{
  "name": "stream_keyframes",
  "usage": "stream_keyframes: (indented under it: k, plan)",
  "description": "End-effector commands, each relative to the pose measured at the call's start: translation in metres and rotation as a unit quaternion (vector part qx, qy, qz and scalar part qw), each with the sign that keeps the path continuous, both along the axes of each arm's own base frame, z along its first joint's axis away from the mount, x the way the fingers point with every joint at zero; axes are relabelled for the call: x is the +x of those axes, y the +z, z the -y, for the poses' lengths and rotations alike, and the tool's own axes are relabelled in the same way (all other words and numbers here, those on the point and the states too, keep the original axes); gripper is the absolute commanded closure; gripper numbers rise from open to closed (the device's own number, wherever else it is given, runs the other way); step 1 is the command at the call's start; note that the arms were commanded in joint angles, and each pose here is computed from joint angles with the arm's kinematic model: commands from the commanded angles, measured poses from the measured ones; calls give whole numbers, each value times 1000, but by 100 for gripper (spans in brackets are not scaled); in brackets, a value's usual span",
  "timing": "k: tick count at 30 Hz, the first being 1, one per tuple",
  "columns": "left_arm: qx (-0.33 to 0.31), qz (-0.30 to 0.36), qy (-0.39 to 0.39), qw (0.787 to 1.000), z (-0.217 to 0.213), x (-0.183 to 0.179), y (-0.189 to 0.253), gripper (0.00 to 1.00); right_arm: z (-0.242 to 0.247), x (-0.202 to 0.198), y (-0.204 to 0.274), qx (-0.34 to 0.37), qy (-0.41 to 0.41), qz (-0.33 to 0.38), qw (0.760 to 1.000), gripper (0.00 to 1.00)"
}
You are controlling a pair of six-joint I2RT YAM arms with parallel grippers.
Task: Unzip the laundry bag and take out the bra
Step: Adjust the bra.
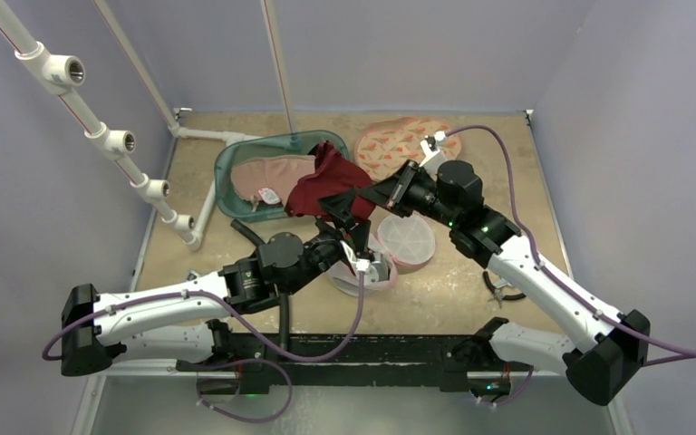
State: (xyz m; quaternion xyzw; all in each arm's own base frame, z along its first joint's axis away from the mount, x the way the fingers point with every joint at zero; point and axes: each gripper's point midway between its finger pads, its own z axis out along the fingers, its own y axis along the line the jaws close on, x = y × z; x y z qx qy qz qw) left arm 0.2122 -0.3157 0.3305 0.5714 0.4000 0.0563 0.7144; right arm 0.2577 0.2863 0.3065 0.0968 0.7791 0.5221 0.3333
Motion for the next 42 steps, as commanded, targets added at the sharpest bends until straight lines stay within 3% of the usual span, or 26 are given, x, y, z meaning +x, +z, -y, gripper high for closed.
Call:
stream_keyframes:
  k: [1, 7, 12, 15, 20, 23, 26, 29, 36, 42]
  plan:
    - [-113, -53, 3, 992, -12, -6, 33, 23, 22, 2, 39, -28, -24, 98, 995, 100]
    - [-207, -105, -48, 972, -27, -29, 83, 16, 63, 8, 41, -138, -79, 184, 970, 100]
    - [-292, -174, -36, 940, -41, -30, 106, 14, 71, -17, 46, -177, -25, 303, 936, 100]
    - [-278, -235, -68, 929, -24, -32, 107, 13, 71, -51, 57, -168, 35, 389, 905, 100]
    - [-269, -340, -214, 875, -5, -49, 133, 13, 78, -83, 60, -191, 94, 454, 865, 100]
    - [-227, -396, -278, 845, 7, -64, 139, 12, 84, -93, 62, -207, 107, 479, 846, 100]
    - [-169, -451, -294, 825, 13, -71, 131, 11, 89, -110, 69, -198, 115, 503, 834, 100]
    - [-133, -497, -316, 797, 11, -83, 121, 10, 94, -122, 71, -192, 122, 517, 825, 100]
    - [-135, -548, -353, 747, 12, -99, 103, 8, 95, -124, 78, -190, 119, 527, 820, 100]
    - [-154, -556, -375, 725, 10, -108, 92, 7, 95, -110, 76, -208, 106, 513, 826, 100]
